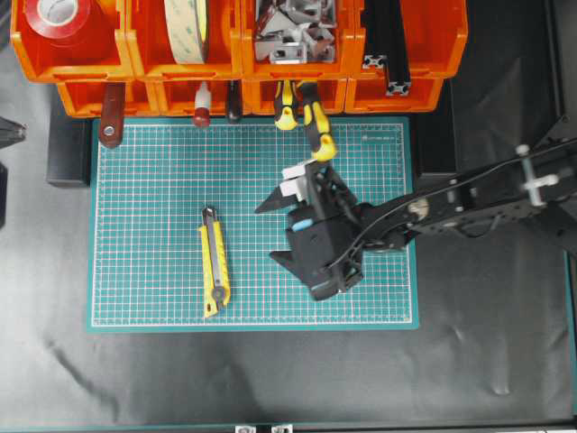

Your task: Pick cutter from container rack with right arm.

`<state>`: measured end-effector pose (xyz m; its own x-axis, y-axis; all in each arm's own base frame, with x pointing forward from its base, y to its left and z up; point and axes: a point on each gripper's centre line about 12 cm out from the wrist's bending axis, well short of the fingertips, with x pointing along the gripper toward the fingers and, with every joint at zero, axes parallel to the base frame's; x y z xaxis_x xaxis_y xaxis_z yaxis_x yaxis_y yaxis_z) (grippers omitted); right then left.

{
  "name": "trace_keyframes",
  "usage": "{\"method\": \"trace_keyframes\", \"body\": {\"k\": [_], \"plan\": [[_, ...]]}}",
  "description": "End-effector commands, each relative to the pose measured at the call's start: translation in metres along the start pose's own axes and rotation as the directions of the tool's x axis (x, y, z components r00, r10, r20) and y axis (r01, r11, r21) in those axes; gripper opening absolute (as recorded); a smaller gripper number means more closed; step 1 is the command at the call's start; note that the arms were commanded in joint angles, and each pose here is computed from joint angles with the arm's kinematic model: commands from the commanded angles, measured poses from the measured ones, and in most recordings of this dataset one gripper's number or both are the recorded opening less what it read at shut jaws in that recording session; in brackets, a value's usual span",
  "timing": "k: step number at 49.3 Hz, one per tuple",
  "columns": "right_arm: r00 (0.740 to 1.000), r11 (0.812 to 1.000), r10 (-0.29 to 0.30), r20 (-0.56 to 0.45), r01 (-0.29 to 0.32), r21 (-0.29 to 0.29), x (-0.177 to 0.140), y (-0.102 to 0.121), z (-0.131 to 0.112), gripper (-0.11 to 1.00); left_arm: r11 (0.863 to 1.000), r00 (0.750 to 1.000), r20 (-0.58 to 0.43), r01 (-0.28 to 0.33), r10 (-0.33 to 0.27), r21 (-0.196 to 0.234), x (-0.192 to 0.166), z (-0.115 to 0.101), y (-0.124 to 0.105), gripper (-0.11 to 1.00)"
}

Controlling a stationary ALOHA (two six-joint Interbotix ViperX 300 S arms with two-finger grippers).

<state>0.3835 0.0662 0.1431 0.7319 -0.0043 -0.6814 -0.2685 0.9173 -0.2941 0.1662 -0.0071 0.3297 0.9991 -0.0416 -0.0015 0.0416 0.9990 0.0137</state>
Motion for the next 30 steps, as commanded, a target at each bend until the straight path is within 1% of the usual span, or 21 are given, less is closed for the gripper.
{"method": "trace_keyframes", "body": {"k": [1, 7, 13, 16, 21, 25, 30], "plan": [[0.997, 0.999, -0.026, 0.074, 0.023, 0.042, -0.025, -0.008, 0.018, 0.78, 1.000, 1.000, 0.005, -0.002, 0.002, 0.000, 0.002, 0.006, 0.000, 0.00], [0.990, 0.991, -0.054, 0.130, 0.037, 0.130, -0.054, -0.015, 0.024, 0.78, 1.000, 1.000, 0.005, -0.002, 0.002, 0.001, 0.002, 0.006, 0.000, 0.00], [0.982, 0.970, -0.092, 0.167, 0.050, 0.239, -0.083, -0.022, 0.022, 0.77, 1.000, 1.000, 0.003, -0.002, 0.002, 0.001, 0.002, 0.006, 0.000, 0.00], [0.979, 0.964, -0.095, 0.181, 0.046, 0.260, -0.093, -0.021, 0.019, 0.77, 1.000, 1.000, 0.002, -0.002, 0.002, 0.001, 0.003, 0.006, 0.000, 0.00], [0.974, 0.965, -0.087, 0.207, 0.031, 0.262, -0.108, -0.015, 0.016, 0.77, 1.000, 1.000, 0.003, -0.002, 0.002, 0.001, 0.002, 0.006, 0.000, 0.00], [0.969, 0.962, -0.093, 0.228, 0.028, 0.273, -0.118, -0.012, 0.017, 0.77, 1.000, 1.000, 0.003, -0.002, 0.002, 0.001, 0.002, 0.006, 0.000, 0.00], [0.961, 0.948, -0.117, 0.250, 0.033, 0.317, -0.132, -0.011, 0.019, 0.77, 1.000, 1.000, 0.008, -0.002, 0.002, 0.001, 0.001, 0.007, 0.000, 0.00]]}}
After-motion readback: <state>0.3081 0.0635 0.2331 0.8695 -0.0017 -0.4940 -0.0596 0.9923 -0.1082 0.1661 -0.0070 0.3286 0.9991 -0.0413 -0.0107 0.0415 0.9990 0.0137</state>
